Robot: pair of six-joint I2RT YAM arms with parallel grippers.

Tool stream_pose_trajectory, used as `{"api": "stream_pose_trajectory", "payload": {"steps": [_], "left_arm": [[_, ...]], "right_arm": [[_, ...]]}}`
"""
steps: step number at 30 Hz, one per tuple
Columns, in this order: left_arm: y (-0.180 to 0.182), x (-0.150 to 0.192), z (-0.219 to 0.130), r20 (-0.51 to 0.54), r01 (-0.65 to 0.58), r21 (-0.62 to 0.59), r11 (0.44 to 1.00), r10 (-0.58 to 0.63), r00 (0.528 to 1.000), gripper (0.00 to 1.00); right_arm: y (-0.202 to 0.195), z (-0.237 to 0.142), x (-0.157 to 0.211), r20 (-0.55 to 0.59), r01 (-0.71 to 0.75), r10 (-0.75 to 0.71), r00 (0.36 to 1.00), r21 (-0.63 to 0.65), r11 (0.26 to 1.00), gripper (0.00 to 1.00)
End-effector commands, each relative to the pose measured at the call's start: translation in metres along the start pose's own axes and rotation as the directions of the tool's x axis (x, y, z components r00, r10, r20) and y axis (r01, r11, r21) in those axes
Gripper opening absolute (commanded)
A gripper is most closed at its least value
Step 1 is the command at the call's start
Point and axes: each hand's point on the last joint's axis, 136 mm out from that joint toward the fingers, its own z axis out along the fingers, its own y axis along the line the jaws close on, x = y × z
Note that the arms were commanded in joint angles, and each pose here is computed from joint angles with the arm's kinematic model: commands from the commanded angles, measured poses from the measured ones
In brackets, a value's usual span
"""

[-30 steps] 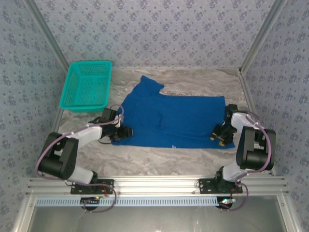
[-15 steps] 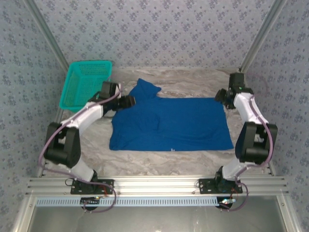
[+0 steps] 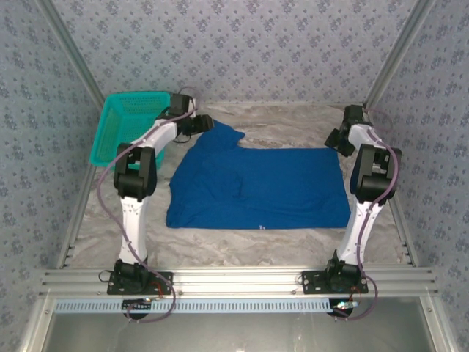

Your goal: Fold the inside-out t-shirt

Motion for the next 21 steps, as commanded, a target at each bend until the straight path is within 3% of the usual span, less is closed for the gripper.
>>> {"api": "stream_pose_trajectory", "payload": {"steps": [1, 9, 16, 21], "left_arm": [[-0.003, -0.001, 0.017, -0.077, -0.030, -0.003, 1.000, 0.029, 0.997, 0.61], [0.002, 0.002, 0.056, -0.156, 0.023, -0.001, 1.000, -0.023, 0.988, 0.62], [-0.016, -0.001, 0.076, -0.117, 0.073, 0.103, 0.992, -0.061, 0.991, 0.61], [-0.022, 0.003, 0.090, -0.119, 0.118, 0.154, 0.981, -0.100, 0.988, 0.54]], "right_arm": [[0.006, 0.001, -0.005, -0.017, -0.005, 0.004, 1.000, -0.015, 1.000, 0.52], [0.007, 0.017, 0.002, -0.054, -0.010, 0.009, 0.998, -0.018, 1.000, 0.51], [0.008, 0.026, 0.009, -0.084, 0.005, -0.007, 0.996, -0.013, 1.000, 0.49], [0.007, 0.031, 0.013, -0.113, 0.009, -0.010, 0.993, -0.013, 1.000, 0.45]]}}
